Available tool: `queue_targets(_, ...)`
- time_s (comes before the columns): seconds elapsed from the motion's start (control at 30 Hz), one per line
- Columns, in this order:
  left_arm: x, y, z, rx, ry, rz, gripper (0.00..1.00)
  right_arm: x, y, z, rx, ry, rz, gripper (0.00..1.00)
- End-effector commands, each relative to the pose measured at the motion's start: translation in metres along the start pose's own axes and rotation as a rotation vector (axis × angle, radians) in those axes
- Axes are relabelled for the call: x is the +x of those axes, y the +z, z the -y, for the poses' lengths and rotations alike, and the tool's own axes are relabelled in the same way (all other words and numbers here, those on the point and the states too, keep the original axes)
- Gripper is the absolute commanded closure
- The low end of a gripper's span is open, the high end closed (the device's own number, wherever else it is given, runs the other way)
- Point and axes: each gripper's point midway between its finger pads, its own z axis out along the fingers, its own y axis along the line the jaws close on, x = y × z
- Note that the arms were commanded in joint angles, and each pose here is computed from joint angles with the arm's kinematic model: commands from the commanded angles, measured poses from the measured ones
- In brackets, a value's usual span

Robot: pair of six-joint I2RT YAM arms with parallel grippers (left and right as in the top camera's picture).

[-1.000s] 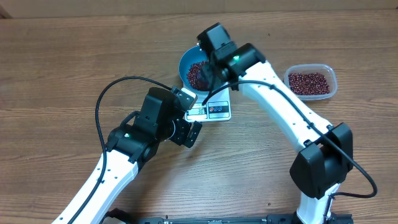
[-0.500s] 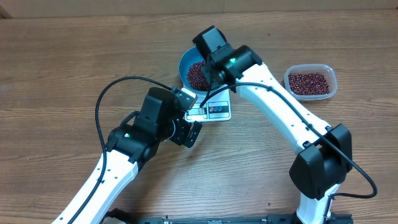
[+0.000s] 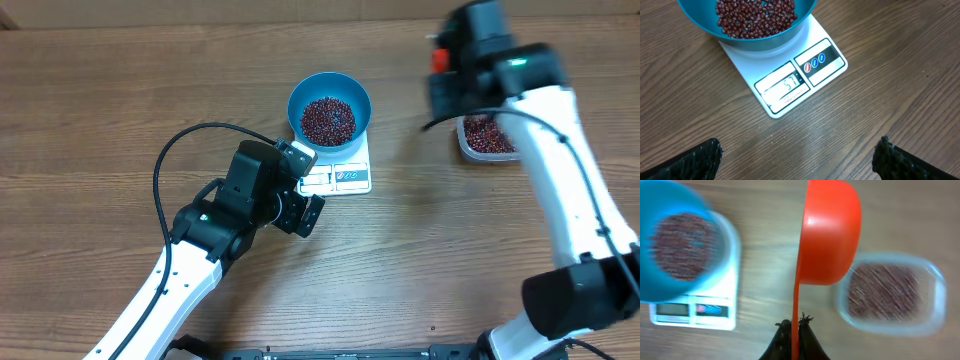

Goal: Scoop item into bowl and weigh 150g on scale
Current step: 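Return the scoop with the right gripper to the bean tub, then scoop a third load of beans from the tub with the right gripper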

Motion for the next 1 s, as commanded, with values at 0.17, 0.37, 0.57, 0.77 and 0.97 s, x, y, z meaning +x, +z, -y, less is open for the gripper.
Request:
queue_targets(0.17,-0.008,-0.003,-0.003,-0.010,0.007,0.018,0.00,0.031,0.012,0.095,0.070,0.166,-0.105,0.96)
queue_targets(0.37,-0.008,-0.003,-0.003,-0.010,0.007,0.018,0.00,0.060,0.038,0.109,0.069,0.105,-0.190,0.96)
queue_targets(0.57,-0.008,-0.003,-0.003,-0.010,0.007,0.018,0.01,0.077,0.062,0.116,0.100,0.022,-0.224,0.96)
queue_targets(0.77,-0.008,-0.003,-0.003,-0.010,0.007,0.018,0.01,0.088,0.087,0.120,0.120,-0.032,-0.225,0.96)
queue_targets(0.97,-0.008,-0.003,-0.003,-0.010,0.007,0.018,0.00,0.090,0.105,0.122,0.128,-0.082,-0.193,0.96)
